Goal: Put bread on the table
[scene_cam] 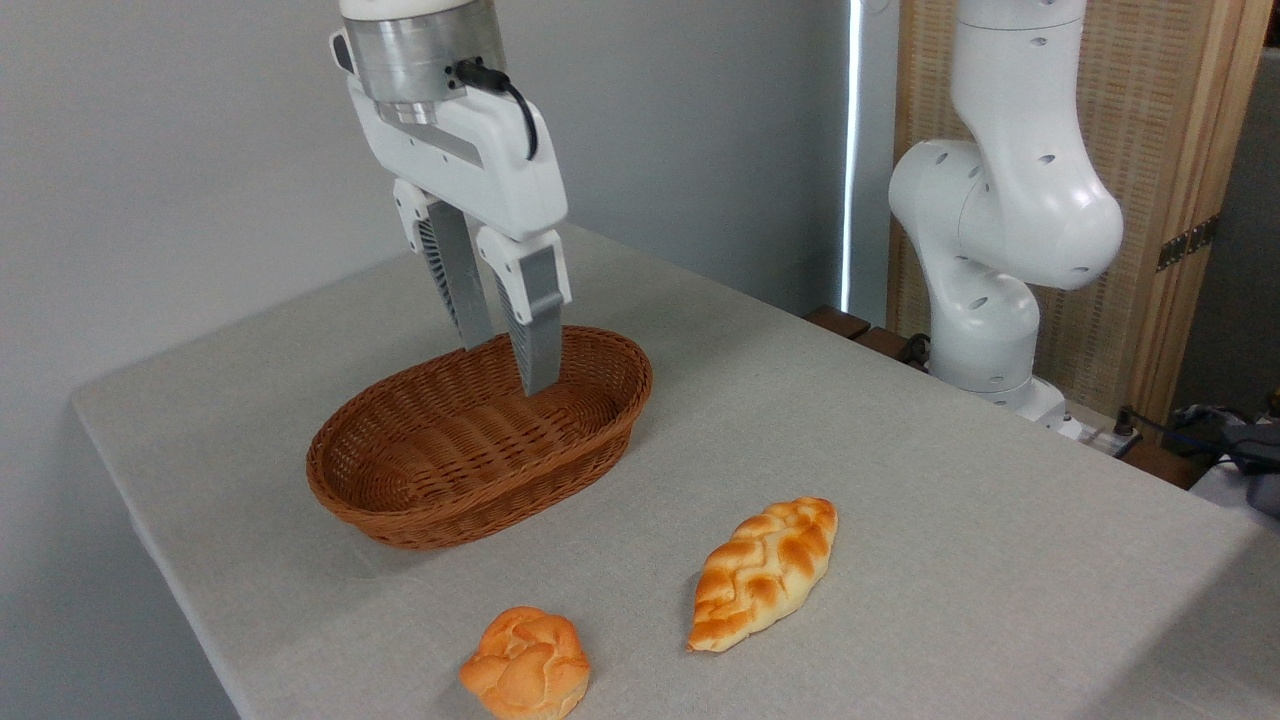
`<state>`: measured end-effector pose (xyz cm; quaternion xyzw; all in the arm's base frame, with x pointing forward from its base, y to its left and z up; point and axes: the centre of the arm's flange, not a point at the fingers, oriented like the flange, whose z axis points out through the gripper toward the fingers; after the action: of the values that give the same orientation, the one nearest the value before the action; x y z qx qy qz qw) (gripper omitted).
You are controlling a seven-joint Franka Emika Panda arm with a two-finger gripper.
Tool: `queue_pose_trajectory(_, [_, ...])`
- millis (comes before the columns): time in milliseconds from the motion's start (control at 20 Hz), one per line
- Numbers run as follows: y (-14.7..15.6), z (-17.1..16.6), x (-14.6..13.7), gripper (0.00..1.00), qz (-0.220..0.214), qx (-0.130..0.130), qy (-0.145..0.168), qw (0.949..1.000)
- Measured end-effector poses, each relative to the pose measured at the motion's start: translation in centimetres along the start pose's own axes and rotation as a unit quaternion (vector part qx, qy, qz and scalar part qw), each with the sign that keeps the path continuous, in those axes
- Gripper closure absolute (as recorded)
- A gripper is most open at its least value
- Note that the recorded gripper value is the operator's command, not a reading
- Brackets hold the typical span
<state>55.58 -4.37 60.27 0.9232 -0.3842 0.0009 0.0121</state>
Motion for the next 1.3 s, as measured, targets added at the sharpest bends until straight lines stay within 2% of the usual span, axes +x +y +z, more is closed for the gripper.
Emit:
queue_pose_trajectory(300, [-0.9, 0.2, -1.2, 0.0, -0.013, -0.002, -0.002, 0.9999])
queue_pose_trajectory(1300, [-0.2, -0.6, -1.3, 0.0, -0.009, 0.003, 0.003, 1.0])
